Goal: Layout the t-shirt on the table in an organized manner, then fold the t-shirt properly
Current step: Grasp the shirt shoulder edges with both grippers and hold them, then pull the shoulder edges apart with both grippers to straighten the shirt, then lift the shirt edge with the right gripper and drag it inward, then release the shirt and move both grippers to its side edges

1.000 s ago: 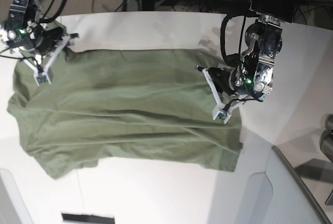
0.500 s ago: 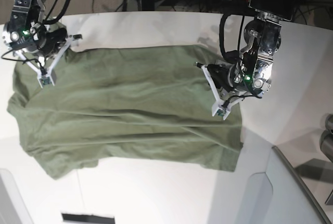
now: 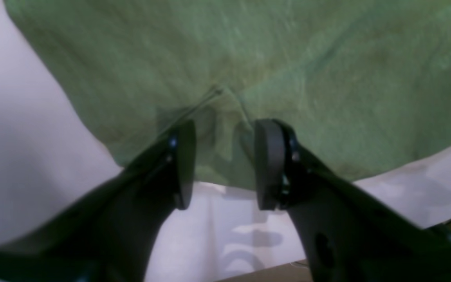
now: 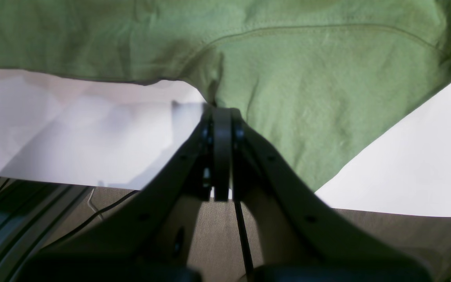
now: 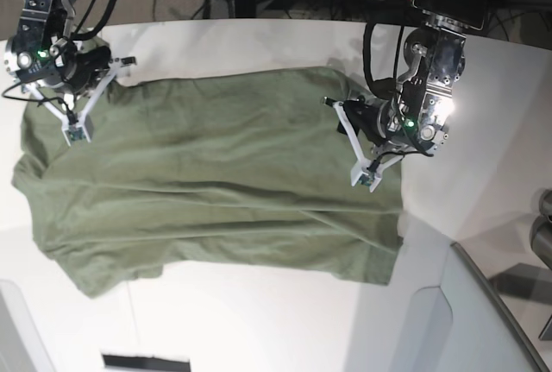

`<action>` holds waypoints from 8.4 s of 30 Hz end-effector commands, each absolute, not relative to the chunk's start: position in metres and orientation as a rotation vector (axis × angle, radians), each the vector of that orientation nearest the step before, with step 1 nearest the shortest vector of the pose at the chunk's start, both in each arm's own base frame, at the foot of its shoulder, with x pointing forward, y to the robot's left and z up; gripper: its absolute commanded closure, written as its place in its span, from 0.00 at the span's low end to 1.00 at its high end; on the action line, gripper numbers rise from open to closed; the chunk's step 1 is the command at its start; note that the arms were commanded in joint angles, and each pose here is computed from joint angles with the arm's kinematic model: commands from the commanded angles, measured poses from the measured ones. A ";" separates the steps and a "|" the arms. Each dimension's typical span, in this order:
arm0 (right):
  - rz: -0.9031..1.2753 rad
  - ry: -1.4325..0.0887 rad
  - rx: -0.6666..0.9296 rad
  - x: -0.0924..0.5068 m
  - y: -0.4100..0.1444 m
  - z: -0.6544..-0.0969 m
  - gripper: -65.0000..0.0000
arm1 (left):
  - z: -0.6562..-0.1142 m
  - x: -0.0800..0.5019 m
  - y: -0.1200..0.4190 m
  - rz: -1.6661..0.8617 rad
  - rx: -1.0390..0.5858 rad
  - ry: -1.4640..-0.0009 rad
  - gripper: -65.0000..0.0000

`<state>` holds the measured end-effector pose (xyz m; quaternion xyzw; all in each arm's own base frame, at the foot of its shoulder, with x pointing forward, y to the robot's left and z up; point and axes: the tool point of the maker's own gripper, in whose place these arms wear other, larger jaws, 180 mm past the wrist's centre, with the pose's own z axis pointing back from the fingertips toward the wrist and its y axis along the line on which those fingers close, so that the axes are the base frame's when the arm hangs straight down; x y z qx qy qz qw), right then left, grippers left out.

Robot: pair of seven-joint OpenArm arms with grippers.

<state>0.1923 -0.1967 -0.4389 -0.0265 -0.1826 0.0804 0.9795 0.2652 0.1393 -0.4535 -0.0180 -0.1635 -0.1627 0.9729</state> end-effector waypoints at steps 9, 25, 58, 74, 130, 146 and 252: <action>0.162 -0.374 -0.063 0.191 -0.200 -0.436 1.00 | -0.464 0.266 0.147 -0.309 -0.029 -0.303 0.63; 0.162 -0.373 -0.063 0.191 -0.200 -0.436 1.00 | -0.473 0.266 0.145 -0.298 -0.041 -0.321 1.00; 0.166 -0.376 -0.061 0.192 -0.199 -0.436 1.00 | -0.436 0.259 0.161 -0.203 -0.041 -0.448 0.56; 0.166 -0.373 -0.060 0.191 -0.199 -0.437 1.00 | -0.461 0.266 0.151 -0.160 -0.074 -0.381 0.72; 0.162 -0.330 -0.046 0.183 -0.199 -0.451 1.00 | -0.480 0.252 0.129 -0.121 -0.134 -0.297 0.70; 0.162 -0.329 -0.046 0.182 -0.199 -0.451 1.00 | -0.480 0.254 0.130 -0.120 -0.132 -0.327 1.00; 0.090 -0.336 -0.197 0.218 -0.279 -0.424 1.00 | -0.439 0.245 0.225 -0.128 0.055 -0.548 0.88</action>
